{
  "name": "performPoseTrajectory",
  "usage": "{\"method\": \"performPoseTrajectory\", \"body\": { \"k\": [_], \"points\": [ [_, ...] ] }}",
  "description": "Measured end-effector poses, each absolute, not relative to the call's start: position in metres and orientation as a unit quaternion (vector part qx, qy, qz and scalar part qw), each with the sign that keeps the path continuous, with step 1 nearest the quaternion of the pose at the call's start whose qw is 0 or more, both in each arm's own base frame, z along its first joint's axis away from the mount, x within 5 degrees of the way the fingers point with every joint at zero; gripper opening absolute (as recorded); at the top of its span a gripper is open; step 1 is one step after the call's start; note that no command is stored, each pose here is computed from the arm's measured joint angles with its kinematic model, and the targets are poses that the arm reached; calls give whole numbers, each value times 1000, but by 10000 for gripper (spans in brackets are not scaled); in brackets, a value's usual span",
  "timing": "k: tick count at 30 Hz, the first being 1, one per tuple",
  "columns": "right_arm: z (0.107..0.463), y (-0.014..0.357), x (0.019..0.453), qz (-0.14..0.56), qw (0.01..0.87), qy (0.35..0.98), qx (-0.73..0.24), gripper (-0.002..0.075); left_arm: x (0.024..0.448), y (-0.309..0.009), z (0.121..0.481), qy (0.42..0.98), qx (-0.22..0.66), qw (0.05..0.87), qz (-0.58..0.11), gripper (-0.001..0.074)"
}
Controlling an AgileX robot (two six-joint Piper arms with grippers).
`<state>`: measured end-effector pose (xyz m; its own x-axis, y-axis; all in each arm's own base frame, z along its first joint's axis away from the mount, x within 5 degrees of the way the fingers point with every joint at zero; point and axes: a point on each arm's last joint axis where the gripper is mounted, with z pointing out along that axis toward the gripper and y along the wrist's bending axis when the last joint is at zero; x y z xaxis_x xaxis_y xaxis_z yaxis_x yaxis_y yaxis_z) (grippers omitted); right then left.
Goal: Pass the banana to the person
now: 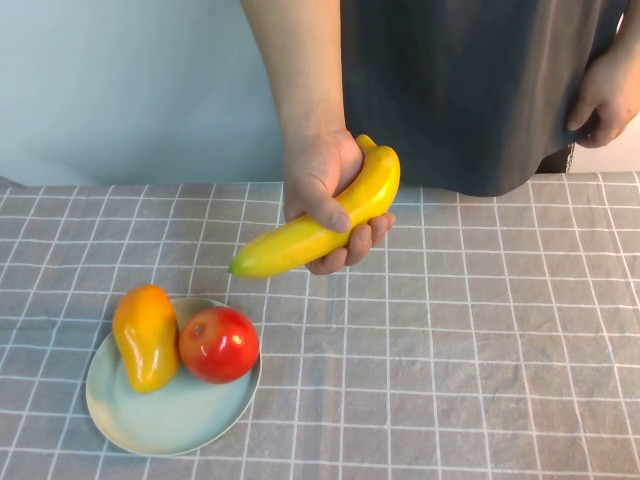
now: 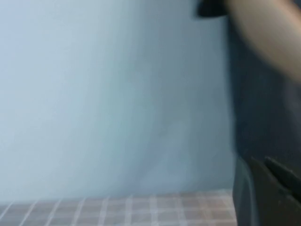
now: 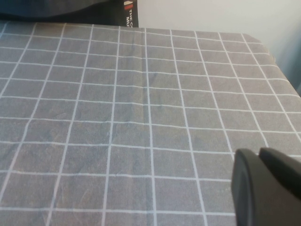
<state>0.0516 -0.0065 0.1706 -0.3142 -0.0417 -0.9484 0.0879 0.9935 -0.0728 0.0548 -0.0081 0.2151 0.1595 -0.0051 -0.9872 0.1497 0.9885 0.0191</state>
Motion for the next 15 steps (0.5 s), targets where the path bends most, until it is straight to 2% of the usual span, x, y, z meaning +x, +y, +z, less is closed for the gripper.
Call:
{"method": "performPoseTrajectory", "body": {
  "k": [5,11,15],
  "points": [
    [171,-7,52,-55,585,809,14,-9,57,-2,203,688,1,725,-24,3],
    [171,-7,52,-55,585,809,14,-10,55,-2,180,776,-7,630,-24,3],
    [171,-7,52,-55,585,809,14,-9,53,-2,171,805,-5,593,-20,3]
  ]
}}
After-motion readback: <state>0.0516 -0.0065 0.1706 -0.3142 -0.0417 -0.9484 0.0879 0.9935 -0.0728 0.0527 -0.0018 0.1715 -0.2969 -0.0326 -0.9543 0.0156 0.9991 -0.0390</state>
